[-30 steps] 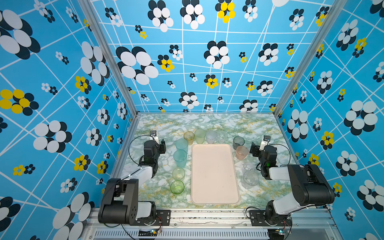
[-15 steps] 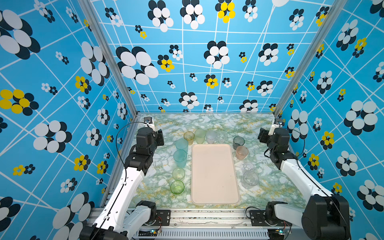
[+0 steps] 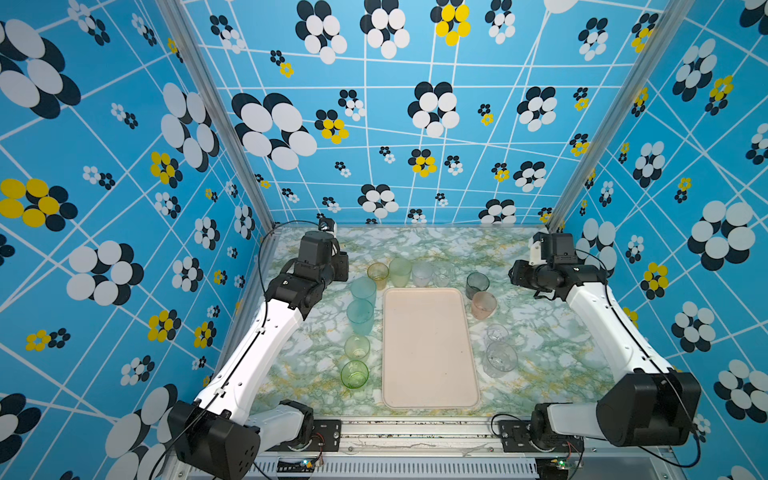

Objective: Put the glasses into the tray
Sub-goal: 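Reach the right gripper to the clear stemmed glass while the left arm rises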

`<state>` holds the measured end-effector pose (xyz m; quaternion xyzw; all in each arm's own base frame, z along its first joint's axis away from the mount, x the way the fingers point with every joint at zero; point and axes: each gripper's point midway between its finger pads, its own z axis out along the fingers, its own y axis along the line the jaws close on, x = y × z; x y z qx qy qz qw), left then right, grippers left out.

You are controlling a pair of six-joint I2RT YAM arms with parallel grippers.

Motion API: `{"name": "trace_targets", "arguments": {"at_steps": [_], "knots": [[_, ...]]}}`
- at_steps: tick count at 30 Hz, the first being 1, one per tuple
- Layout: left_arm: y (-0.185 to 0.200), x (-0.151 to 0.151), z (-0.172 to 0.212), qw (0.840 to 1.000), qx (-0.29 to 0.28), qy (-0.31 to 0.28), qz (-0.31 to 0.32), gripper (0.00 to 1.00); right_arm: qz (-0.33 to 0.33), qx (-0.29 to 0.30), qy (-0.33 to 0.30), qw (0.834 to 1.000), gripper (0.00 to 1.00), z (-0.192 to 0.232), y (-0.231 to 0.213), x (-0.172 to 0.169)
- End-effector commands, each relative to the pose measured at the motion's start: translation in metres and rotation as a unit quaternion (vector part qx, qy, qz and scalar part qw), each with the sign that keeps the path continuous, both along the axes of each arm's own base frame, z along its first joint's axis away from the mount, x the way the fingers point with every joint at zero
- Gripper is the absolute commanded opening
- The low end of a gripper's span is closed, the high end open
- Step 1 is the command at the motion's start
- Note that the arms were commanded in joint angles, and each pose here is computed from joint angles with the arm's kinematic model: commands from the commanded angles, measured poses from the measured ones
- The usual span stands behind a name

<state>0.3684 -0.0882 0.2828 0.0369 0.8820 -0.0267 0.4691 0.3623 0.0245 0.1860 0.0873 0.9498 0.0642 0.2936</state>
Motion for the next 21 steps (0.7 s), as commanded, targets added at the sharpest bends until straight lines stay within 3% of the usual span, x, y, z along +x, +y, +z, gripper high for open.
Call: {"name": "trace_targets", "arguments": {"at_steps": [1, 5, 11, 21], "knots": [[-0.002, -0.006, 0.005, 1.000, 0.009, 0.014, -0.009, 0.44, 0.018, 0.013, 0.069, 0.997, 0.49, -0.012, 0.017, -0.030], [-0.003, -0.006, 0.007, 1.000, 0.012, 0.017, -0.016, 0.45, 0.025, -0.001, 0.134, 0.991, 0.43, -0.031, 0.018, -0.059], [-0.005, -0.006, 0.007, 0.999, 0.016, 0.022, -0.023, 0.45, 0.017, 0.006, 0.182, 0.983, 0.33, -0.047, 0.016, -0.102], [-0.013, -0.002, 0.007, 0.999, 0.003, 0.028, -0.039, 0.44, -0.001, 0.027, 0.207, 0.978, 0.28, -0.069, 0.018, -0.129]]}}
